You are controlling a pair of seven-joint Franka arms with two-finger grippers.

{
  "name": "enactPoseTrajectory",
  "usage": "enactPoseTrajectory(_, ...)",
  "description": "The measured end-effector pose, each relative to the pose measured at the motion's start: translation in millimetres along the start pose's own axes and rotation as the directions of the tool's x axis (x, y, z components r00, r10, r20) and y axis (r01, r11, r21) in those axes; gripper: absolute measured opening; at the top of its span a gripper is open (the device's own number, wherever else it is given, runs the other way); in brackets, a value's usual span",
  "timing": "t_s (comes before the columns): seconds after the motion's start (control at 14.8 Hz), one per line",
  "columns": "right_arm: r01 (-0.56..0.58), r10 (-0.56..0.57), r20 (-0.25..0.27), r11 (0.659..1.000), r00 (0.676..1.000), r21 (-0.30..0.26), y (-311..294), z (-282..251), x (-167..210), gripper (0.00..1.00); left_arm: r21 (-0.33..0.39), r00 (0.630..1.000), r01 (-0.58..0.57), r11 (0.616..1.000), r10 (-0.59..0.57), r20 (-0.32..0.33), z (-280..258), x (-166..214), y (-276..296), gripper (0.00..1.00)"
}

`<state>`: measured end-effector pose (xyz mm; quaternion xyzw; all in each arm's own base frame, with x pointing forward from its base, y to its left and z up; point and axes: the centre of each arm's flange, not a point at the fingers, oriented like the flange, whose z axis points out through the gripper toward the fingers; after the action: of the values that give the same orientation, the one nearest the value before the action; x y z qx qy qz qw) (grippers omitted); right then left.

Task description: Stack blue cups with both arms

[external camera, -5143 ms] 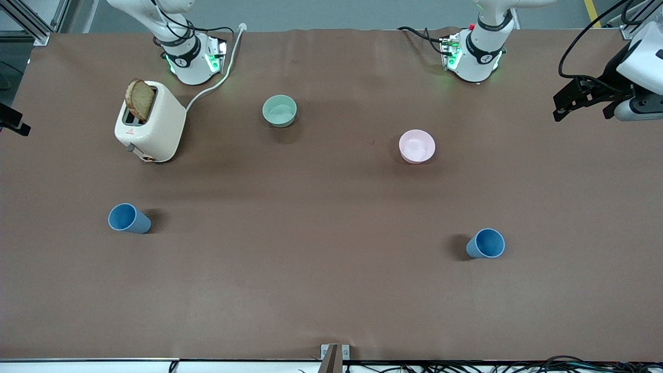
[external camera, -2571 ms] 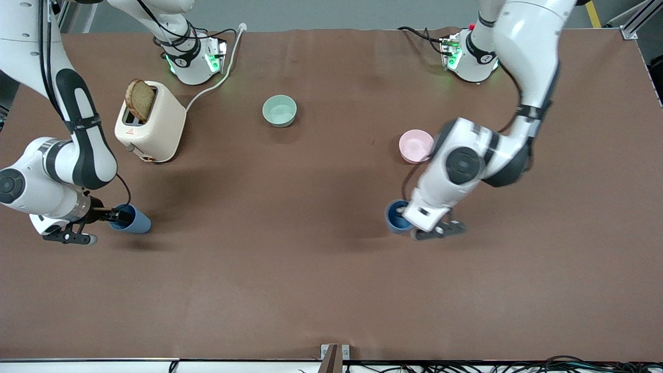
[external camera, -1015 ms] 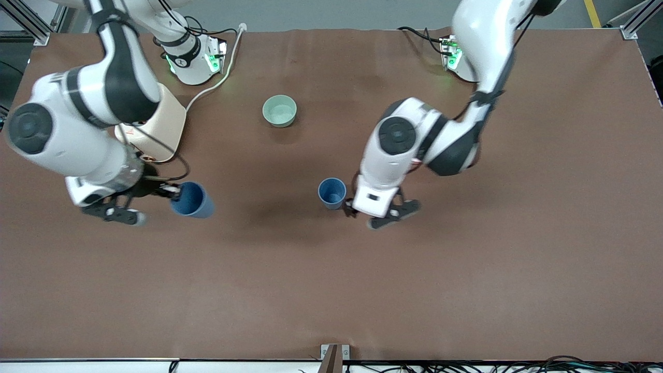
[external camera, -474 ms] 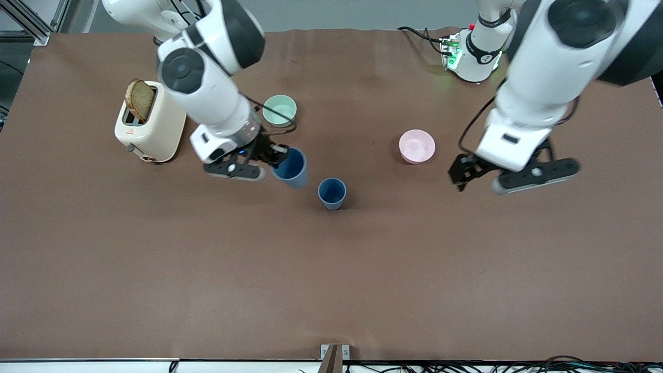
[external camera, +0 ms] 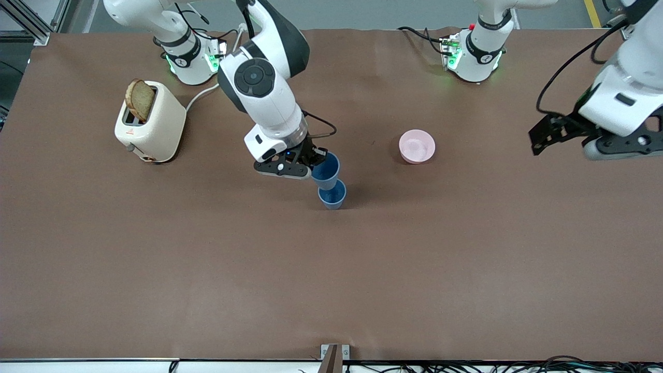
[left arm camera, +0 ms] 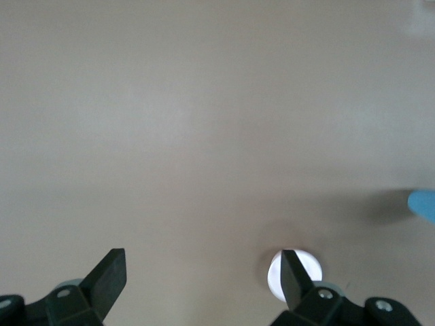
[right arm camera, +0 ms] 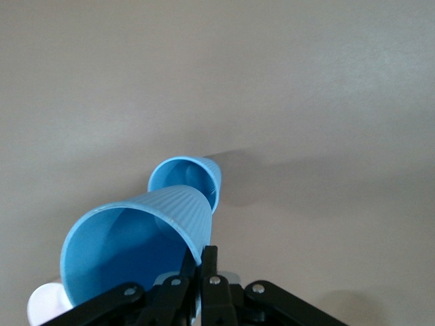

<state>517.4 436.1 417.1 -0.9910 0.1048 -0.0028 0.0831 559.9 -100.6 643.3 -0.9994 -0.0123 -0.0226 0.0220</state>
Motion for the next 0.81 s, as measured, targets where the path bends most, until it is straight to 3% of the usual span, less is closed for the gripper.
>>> enactPoseTrajectory(0.34, 0.027, -0.027, -0.004, 1.0, 1.0, -0.006, -14.3, 34.7, -11.3, 0.05, -0.028, 0.999, 0.006, 1.0, -0.005, 0.039, 4.7, -24.2, -26.4, 1.0)
enactPoseTrajectory(0.81, 0.032, -0.032, -0.013, 0.999, 0.999, -0.005, -19.1, 50.6, -13.7, 0.08, -0.028, 0.999, -0.021, 0.999, 0.022, 0.04, 5.1, -27.3, -20.1, 1.0)
